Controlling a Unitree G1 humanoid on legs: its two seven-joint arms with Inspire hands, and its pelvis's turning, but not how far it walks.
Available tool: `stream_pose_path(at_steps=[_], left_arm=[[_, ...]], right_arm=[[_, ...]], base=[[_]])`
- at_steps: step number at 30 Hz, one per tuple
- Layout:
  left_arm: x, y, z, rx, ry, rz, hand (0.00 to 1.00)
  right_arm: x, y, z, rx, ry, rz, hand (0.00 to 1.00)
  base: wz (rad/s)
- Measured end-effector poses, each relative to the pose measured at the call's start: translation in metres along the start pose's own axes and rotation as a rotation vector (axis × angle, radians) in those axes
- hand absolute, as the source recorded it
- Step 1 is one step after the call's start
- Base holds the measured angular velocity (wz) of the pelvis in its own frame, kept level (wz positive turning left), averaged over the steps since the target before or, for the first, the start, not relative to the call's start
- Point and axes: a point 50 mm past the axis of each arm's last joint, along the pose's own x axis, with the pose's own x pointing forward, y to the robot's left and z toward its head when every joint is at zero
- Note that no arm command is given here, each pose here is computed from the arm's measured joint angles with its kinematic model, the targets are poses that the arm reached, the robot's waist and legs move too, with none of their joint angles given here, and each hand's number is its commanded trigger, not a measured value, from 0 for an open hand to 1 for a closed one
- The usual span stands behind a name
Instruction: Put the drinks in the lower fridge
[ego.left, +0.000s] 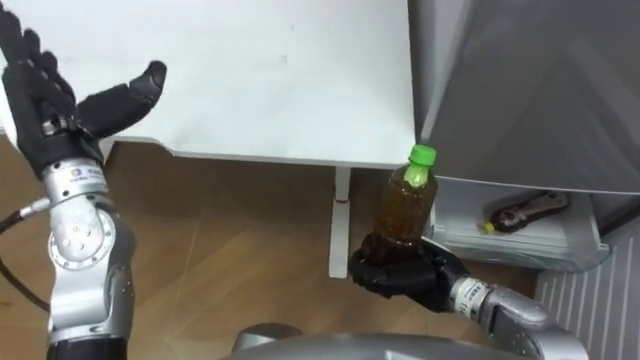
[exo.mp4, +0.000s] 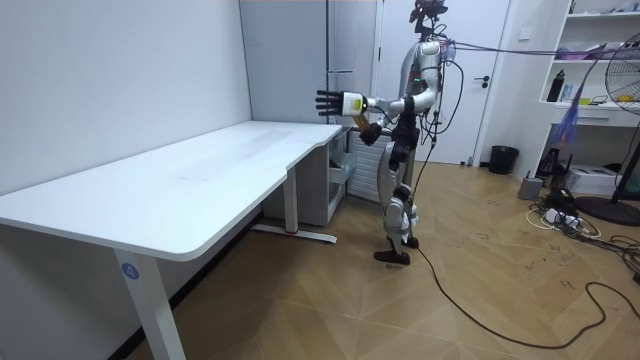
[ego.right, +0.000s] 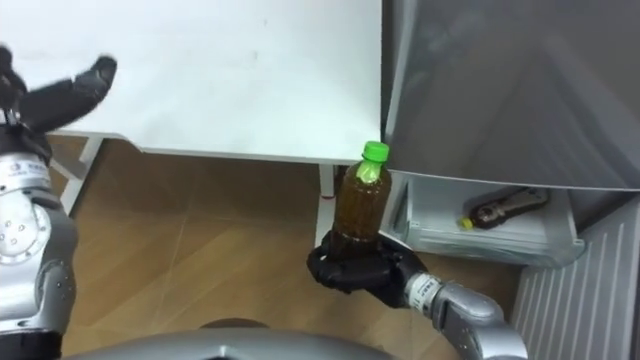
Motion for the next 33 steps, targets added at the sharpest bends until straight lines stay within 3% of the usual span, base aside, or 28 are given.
stream_pose_path(at_steps=[6,12,17,25,33], left_arm=[[-0.021,0.029,-0.057,0.091,0.254,0.157,0.0],[-0.051,0.042,-0.104,0.177,0.503,0.184,0.0],[-0.071,0.051,-0.126,0.171,0.664,0.204,0.0],[-0.112,0.079,-0.158,0.227,0.929,0.245,0.0],[-0.148,0.085,-0.177,0.246,1.143,0.132,0.0]], right_arm=[[0.003,0.005,-0.008,0.005,0.026,-0.033,1.0],[0.012,0.01,-0.003,-0.003,0.029,-0.014,1.0],[0.017,0.009,0.005,-0.008,0.026,-0.026,1.0],[0.017,0.006,0.004,0.007,0.052,-0.051,1.0],[0.02,0.005,0.011,0.004,0.043,-0.054,1.0]], base=[[0.0],[0.0],[-0.01],[0.0],[0.01]])
